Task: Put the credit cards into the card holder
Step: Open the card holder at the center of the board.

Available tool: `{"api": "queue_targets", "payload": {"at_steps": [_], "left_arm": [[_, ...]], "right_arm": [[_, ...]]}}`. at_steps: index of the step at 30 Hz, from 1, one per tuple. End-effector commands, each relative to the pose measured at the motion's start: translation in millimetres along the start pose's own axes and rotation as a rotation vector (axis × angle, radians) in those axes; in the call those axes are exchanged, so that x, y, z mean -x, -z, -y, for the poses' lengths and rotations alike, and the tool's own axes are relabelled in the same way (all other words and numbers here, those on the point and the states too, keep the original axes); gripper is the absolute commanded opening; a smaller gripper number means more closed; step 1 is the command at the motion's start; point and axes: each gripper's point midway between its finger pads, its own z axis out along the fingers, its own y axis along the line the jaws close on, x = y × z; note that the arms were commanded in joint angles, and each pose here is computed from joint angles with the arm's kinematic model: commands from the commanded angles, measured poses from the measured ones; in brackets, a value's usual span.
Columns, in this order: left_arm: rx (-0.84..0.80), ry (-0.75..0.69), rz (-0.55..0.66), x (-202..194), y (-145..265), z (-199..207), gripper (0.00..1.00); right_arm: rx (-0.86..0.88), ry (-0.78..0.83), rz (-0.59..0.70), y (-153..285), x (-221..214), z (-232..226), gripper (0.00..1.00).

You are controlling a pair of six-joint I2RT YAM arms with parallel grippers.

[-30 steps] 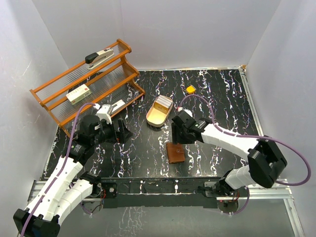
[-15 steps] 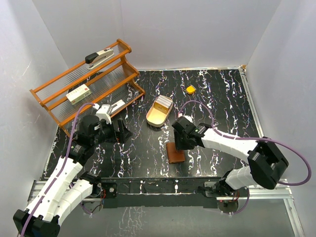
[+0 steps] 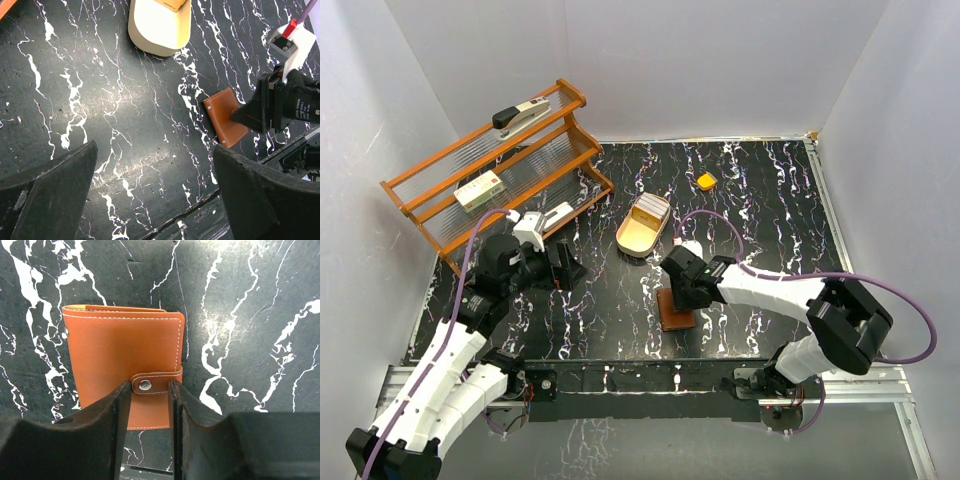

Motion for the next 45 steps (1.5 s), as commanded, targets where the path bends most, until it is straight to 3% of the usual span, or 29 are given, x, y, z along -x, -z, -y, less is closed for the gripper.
{"api": "queue_targets", "payload": {"at_steps": [1, 9, 14, 24, 27, 45], "left_arm": [[-0.007, -0.006, 0.029, 11, 6, 4, 0.99], [0.03, 0.012, 0.001, 8, 0, -3, 0.98], [0.069, 0.129, -0.019, 0, -5, -8, 0.96], [-0.111, 0.395, -0.187, -40, -33, 22, 0.83], [-0.115, 0.42, -0.235, -53, -38, 21, 0.81], [-0.275, 0.59, -0.301, -98, -64, 41, 0.81]], "right_arm": [[-0.069, 0.048, 0.053, -7, 5, 11, 0.27], [0.02, 0.06, 0.086, -5, 12, -8, 0.01], [0.078, 0.069, 0.072, -5, 10, -20, 0.0], [0.321, 0.012, 0.099, 12, 13, -64, 0.0], [0.455, -0.031, 0.12, 20, 17, -87, 0.0], [0.706, -0.113, 0.172, 46, 25, -123, 0.0]]}}
